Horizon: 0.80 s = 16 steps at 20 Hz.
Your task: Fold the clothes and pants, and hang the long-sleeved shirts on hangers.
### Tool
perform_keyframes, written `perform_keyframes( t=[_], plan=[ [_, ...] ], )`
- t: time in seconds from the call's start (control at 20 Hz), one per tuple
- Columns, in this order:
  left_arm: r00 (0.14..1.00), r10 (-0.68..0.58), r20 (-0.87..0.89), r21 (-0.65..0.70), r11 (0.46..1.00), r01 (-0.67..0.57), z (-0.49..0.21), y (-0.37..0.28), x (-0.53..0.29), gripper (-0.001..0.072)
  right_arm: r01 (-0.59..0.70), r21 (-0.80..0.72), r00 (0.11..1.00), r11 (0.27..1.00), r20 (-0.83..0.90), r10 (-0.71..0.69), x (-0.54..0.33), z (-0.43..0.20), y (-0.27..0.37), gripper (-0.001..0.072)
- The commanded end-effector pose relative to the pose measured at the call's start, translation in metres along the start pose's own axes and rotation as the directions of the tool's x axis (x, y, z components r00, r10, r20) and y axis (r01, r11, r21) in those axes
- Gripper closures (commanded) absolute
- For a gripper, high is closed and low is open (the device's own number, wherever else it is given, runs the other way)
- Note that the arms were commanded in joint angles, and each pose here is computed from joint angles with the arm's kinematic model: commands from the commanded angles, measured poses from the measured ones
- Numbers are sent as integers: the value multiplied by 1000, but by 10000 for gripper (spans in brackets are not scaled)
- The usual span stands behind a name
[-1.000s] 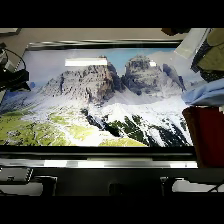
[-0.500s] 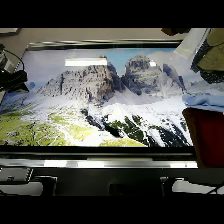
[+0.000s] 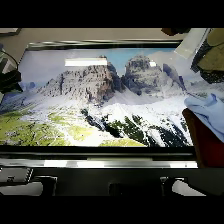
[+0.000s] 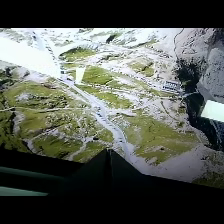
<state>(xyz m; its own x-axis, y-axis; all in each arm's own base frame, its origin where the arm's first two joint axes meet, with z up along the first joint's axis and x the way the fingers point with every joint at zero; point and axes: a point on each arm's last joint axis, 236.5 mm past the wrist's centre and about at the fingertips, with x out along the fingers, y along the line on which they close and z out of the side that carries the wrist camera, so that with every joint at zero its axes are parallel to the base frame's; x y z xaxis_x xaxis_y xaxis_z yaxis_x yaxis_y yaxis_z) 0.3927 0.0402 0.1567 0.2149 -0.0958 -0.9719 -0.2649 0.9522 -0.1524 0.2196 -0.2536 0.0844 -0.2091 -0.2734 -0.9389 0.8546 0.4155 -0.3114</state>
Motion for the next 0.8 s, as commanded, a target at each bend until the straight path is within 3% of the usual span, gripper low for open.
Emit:
perform_keyframes(
  t=[0.0,0.55,0.6,0.75],
  plan=[
    [1000,8,17,-6,1000,-8,-1,4,-7,690,153,-61,986,986,-64,-156,38,-26,-25,671],
    [1000,7,26,-5,1000,-7,-1,3,-10,690,277,-139,952,951,-94,-291,78,-45,-44,660],
    [1000,7,26,-5,1000,-7,-1,3,-10,690,292,-144,947,946,-92,-306,79,-46,-47,605],
    [1000,7,25,-8,1000,-7,-2,3,-10,690,334,-136,935,933,-77,-346,79,-43,-56,231]
  ],
)
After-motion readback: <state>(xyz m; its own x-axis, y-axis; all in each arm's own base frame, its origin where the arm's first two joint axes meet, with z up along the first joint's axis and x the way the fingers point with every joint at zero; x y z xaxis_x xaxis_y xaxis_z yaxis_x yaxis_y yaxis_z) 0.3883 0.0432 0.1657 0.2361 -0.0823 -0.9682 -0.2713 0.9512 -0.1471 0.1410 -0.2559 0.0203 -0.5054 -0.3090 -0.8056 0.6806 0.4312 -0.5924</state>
